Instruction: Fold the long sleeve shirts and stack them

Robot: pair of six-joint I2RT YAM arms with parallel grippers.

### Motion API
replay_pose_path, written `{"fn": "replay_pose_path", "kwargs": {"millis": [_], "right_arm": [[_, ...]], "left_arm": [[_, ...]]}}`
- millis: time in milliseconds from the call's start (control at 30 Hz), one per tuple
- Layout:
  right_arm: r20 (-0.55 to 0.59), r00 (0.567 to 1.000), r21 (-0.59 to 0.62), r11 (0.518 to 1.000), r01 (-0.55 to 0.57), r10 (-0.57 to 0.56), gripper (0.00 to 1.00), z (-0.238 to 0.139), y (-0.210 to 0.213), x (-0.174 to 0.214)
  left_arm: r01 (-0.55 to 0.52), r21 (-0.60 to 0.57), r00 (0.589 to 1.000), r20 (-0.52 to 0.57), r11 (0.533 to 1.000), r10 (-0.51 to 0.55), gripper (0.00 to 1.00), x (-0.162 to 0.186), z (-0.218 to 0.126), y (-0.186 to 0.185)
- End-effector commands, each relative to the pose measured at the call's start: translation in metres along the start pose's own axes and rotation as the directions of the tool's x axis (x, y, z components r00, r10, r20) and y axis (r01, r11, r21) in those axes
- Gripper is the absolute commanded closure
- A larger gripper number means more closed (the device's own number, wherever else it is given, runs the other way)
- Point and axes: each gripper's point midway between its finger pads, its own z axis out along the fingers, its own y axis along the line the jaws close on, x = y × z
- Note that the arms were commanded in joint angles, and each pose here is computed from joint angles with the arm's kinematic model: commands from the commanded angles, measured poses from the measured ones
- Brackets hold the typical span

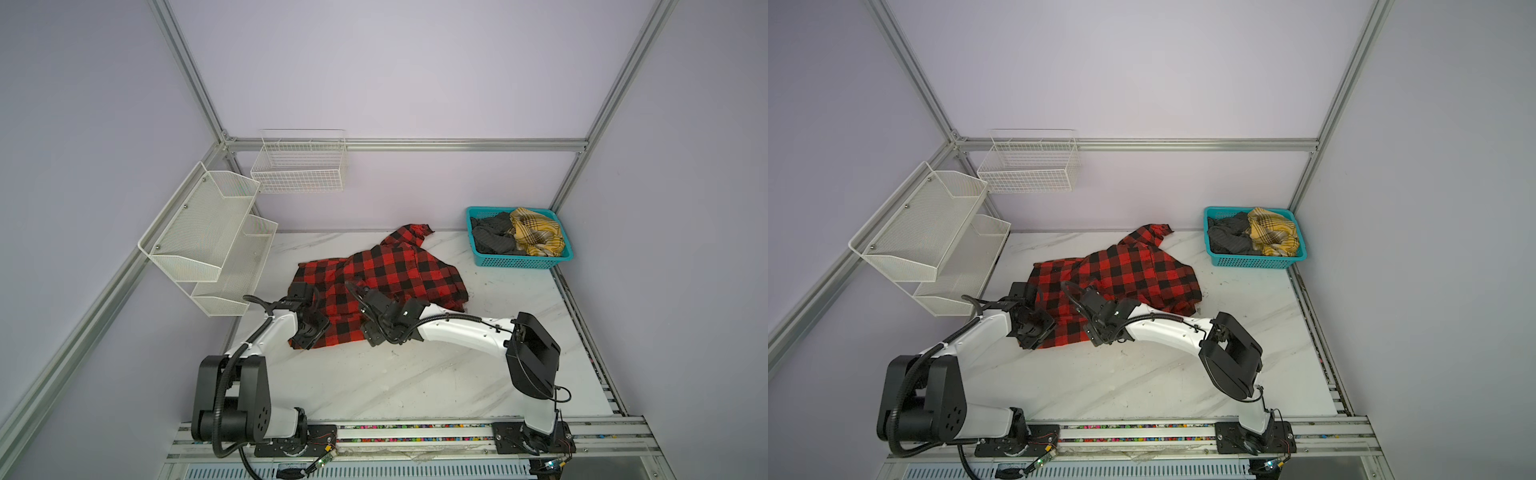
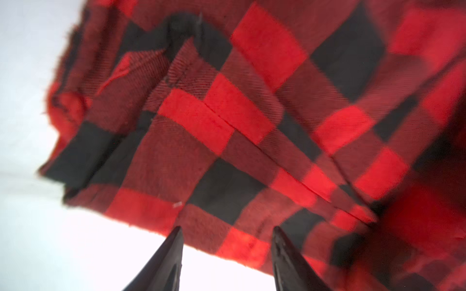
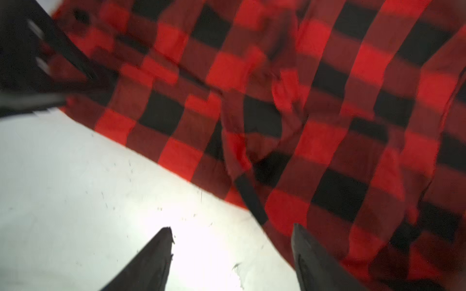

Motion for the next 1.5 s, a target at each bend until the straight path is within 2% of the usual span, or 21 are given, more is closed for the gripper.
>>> {"fn": "replay_pose_path", "kwargs": {"millis": [0,133,267,333,500,767,1067,1200,1267,1367,1433,1467], "right_arm": [[0.158,0.960,0.014,0.972,-0.234,0.229,0.18,-0.065,-0.037,-0.042],[0.149,0.927,0.033,0.935,-0.353,0.344,0.20,-0.079,-0.077,-0.046],[0.120,0.890,0.056,0.892,-0.448,0.439,0.29,-0.071,-0.116,-0.036],[0.099,0.882,0.045,0.884,-0.466,0.460,0.35,-0.068,-0.123,-0.030],[0.069,0.876,0.023,0.877,-0.480,0.478,0.36,-0.068,-0.121,-0.018],[0.032,0.849,-0.008,0.850,-0.527,0.527,0.48,-0.072,-0.119,0.004],[0.010,0.793,-0.015,0.793,-0.609,0.609,0.48,-0.078,-0.128,0.015],[-0.027,0.749,0.008,0.749,-0.662,0.662,0.32,-0.069,-0.141,0.030],[-0.049,0.731,0.014,0.732,-0.681,0.681,0.29,-0.063,-0.149,0.037],[-0.071,0.703,0.002,0.705,-0.709,0.708,0.28,-0.053,-0.163,0.037],[-0.075,0.686,-0.007,0.687,-0.727,0.724,0.30,-0.044,-0.174,0.032],[-0.081,0.673,-0.009,0.674,-0.738,0.735,0.33,-0.038,-0.181,0.030]], "left_arm": [[0.003,0.055,1.000,0.030,0.998,-0.004,0.38,0.001,-0.023,-0.008],[-0.096,0.126,0.995,0.042,0.987,0.091,0.33,0.009,-0.047,-0.047],[-0.123,0.140,0.992,0.027,0.982,0.121,0.29,0.015,-0.050,-0.075],[-0.128,0.145,0.992,0.038,0.981,0.123,0.27,0.006,-0.049,-0.090],[-0.176,0.117,0.984,0.063,0.977,0.170,0.25,-0.022,-0.033,-0.131],[-0.227,0.129,0.974,0.044,0.965,0.223,0.34,-0.052,-0.002,-0.179],[-0.217,0.024,0.976,-0.008,0.976,0.217,0.41,-0.055,0.039,-0.173],[-0.219,0.035,0.975,-0.028,0.975,0.220,0.49,-0.056,0.051,-0.183],[-0.225,0.046,0.974,-0.023,0.973,0.226,0.53,-0.057,0.052,-0.189],[-0.254,0.063,0.967,-0.008,0.965,0.255,0.77,-0.059,0.051,-0.199],[-0.263,0.069,0.965,0.001,0.962,0.264,0.96,-0.061,0.048,-0.201],[-0.268,0.068,0.963,0.010,0.961,0.268,1.00,-0.062,0.044,-0.201]]}}
